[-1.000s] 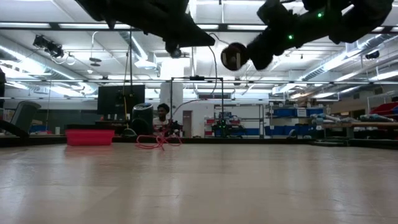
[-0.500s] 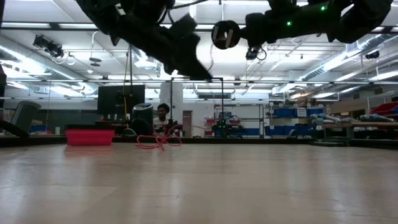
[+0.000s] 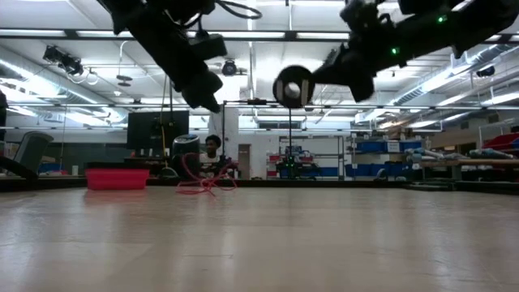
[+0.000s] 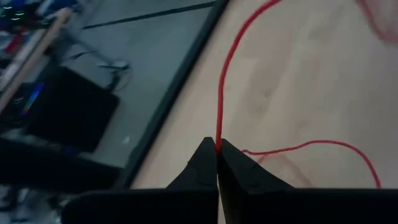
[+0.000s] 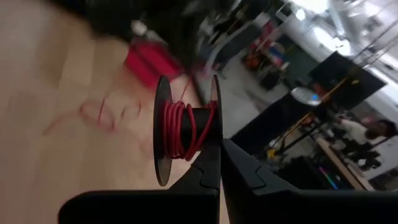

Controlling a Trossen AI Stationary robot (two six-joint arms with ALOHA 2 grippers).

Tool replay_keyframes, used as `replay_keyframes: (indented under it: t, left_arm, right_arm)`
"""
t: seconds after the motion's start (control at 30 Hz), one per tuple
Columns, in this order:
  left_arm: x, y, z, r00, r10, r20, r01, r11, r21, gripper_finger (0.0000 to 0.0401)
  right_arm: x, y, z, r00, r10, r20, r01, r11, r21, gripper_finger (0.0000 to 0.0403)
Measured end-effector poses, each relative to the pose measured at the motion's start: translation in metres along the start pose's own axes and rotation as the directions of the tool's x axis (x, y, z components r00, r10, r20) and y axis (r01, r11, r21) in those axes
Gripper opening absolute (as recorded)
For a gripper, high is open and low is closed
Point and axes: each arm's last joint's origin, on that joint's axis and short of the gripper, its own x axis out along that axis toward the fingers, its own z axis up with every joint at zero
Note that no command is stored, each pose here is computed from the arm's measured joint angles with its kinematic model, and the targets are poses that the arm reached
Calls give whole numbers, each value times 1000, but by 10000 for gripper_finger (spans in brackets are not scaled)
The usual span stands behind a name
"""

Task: Coil cords
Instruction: Uncoil the wire to the spool

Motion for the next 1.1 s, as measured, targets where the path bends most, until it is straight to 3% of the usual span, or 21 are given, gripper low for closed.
replay_keyframes:
  t: [0.2, 0.33, 0.4, 0.5, 0.63, 0.87, 1.0, 1.1]
  left_arm:
    - [-23, 19, 8, 997, 17, 76, -12, 998, -67, 1]
    - [-36, 24, 14, 974, -152, 169, 169, 981, -91, 1]
    - [-41, 23, 18, 933, -281, 224, 305, 949, -81, 1]
    - [-45, 19, 23, 829, -475, 295, 499, 867, -8, 1]
    - [-42, 9, 23, 733, -614, 293, 618, 781, 91, 1]
    - [-18, -13, 15, 747, -637, 187, 632, 769, 96, 1]
    - [-1, -26, 7, 819, -564, 105, 563, 826, 37, 13]
    - [8, -33, 2, 850, -524, 55, 524, 852, 24, 53]
  right_arm:
    - [4, 0, -17, 988, 1, -154, -13, 997, -75, 0]
    - [10, -12, -28, 959, -129, -251, 126, 992, -27, 0]
    - [13, -21, -31, 937, -205, -282, 217, 976, 12, 0]
    - [17, -32, -34, 909, -289, -301, 320, 945, 60, 0]
    - [21, -43, -30, 909, -334, -250, 372, 920, 121, 0]
    - [21, -55, -13, 941, -336, -36, 333, 906, 263, 0]
    - [21, -53, -12, 944, -327, -31, 323, 905, 277, 0]
    - [20, -49, -11, 956, -293, -22, 285, 907, 309, 0]
